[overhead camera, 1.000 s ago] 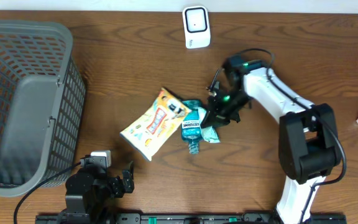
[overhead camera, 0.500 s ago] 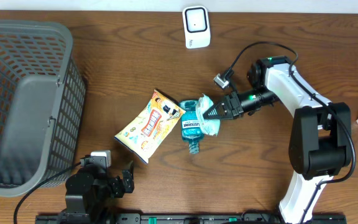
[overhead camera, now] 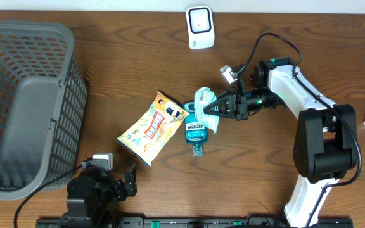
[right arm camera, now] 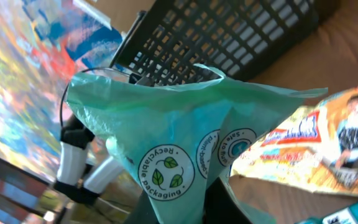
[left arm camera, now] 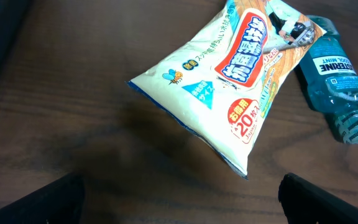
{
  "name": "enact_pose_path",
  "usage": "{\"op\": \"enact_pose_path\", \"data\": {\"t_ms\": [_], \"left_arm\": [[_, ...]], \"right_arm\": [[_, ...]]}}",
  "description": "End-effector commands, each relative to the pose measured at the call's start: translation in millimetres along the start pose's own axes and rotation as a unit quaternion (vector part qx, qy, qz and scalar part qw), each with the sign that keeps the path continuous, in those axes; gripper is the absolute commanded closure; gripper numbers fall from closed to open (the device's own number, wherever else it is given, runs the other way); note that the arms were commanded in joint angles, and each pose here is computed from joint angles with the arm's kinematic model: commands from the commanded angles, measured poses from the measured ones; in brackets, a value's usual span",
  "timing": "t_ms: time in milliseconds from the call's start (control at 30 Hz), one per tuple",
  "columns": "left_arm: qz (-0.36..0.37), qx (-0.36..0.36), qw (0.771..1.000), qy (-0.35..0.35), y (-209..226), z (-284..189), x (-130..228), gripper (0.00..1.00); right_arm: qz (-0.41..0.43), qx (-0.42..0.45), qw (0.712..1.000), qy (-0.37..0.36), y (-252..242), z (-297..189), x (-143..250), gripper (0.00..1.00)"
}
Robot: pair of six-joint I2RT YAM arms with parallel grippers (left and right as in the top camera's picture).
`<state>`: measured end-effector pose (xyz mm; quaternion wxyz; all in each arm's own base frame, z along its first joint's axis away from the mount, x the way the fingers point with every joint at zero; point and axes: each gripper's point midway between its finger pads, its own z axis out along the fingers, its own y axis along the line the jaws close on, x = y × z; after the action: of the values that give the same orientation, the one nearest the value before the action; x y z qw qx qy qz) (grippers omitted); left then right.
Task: Scan the item barcode
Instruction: 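Lift the wipes pack with the right gripper and pull it right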
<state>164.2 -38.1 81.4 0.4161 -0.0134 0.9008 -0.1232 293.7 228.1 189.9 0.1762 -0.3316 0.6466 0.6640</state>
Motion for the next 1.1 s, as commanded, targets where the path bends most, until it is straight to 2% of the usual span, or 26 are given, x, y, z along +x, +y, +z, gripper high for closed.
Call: {"op": "enact_pose_path", "data": {"t_ms": [0,167,433,600,900,933,1000,1033,1067], "left_arm": [[-0.003,-0.008,1.000,0.015,3,0,8,0.01],[-0.003,-0.008,1.000,0.015,3,0,8,0.01],[-0.004,-0.008,1.000,0.015,3,0,8,0.01],[-0.004,-0.008,1.000,0.015,3,0,8,0.01],[-0.004,-0.008,1.000,0.015,3,0,8,0.01],[-0.003,-0.008,1.000,0.015,3,0,8,0.01],[-0.004,-0.008,1.000,0.015,3,0,8,0.01],[-0.004,-0.008,1.000,0.015,3,0,8,0.01],[-0.003,-0.008,1.000,0.015,3,0,8,0.01]], "right_arm": [[-0.098,-0.009,0.995,-0.025,5,3,-8,0.99],[-0.151,-0.014,0.988,-0.012,26,7,-5,0.99],[-0.220,-0.013,0.973,0.071,75,10,4,0.98],[-0.276,0.007,0.953,0.124,110,4,12,0.98],[-0.288,0.020,0.944,0.162,114,-1,22,0.98],[-0.286,0.023,0.943,0.170,112,-1,25,0.93],[-0.284,0.025,0.941,0.182,110,-3,28,0.91],[-0.280,0.027,0.941,0.187,110,-4,29,0.92],[-0.281,0.028,0.941,0.187,109,-4,30,0.97]]}}
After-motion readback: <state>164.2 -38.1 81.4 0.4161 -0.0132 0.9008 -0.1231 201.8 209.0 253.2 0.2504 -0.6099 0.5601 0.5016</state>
